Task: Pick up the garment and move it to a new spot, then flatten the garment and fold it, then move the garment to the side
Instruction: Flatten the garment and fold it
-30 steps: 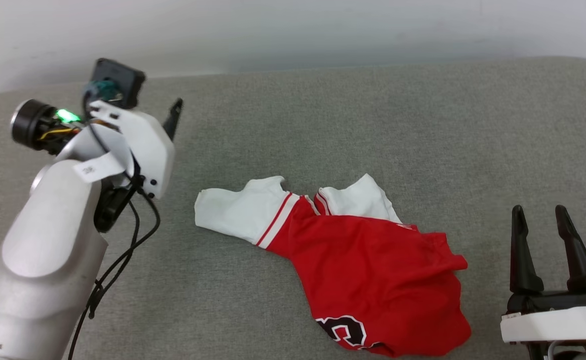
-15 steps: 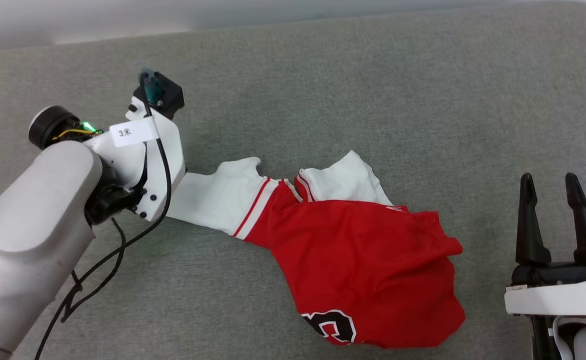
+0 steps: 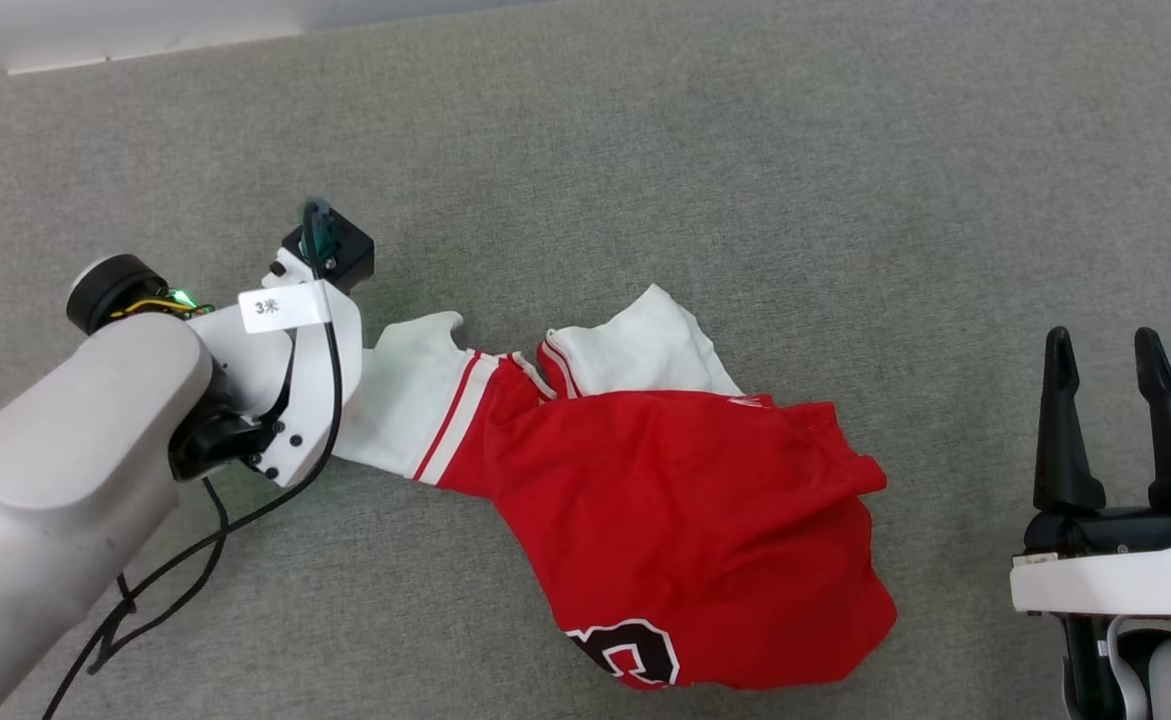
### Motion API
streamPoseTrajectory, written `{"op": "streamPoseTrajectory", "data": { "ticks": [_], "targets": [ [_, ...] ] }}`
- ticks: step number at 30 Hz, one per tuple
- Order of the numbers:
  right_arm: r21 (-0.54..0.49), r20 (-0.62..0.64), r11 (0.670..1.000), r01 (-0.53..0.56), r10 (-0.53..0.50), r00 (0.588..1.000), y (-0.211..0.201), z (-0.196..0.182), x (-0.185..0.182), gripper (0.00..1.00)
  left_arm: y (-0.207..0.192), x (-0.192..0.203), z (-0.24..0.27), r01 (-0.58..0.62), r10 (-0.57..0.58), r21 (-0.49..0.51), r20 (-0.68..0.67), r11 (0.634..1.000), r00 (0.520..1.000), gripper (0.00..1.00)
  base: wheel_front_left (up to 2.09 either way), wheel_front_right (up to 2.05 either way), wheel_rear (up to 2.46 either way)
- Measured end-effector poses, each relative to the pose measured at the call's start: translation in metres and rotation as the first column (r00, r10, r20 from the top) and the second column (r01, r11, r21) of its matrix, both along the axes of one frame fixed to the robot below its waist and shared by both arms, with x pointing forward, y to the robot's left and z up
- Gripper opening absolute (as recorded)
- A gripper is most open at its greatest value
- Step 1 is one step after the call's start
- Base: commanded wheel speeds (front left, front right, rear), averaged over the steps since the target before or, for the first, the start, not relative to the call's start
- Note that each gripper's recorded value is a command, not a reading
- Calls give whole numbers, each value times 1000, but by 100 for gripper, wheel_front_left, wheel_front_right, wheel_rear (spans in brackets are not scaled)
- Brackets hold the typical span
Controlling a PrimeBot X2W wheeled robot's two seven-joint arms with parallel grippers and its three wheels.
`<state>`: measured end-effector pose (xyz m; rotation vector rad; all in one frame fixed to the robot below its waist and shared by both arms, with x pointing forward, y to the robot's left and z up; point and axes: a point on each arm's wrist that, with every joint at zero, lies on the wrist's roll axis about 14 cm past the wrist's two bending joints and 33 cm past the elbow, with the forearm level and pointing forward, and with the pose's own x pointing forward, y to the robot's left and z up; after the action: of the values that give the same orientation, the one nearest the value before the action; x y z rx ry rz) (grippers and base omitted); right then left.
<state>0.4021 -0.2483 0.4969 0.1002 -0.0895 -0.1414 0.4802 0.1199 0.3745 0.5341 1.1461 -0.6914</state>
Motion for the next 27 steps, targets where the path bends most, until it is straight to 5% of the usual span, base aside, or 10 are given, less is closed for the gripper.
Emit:
{"op": "streamPoseTrajectory", "data": {
  "ticks": [8, 16, 27],
  "targets": [
    [-5, 39, 1000, 2, -2, 999, -1, 15, -7, 100, 2, 40, 68, -1, 45, -150, 292, 989, 955, 0, 0, 0, 0],
    [-8, 77, 999, -41, 42, 996, 14, 28, -10, 100, 36, 55, 142, -7, 148, -243, 568, 970, 810, 0, 0, 0, 0],
    [-10, 101, 994, -106, 106, 989, 36, 36, -10, 100, 113, -41, 69, -253, 377, -310, 454, 916, 807, 0, 0, 0, 0]
  ]
}}
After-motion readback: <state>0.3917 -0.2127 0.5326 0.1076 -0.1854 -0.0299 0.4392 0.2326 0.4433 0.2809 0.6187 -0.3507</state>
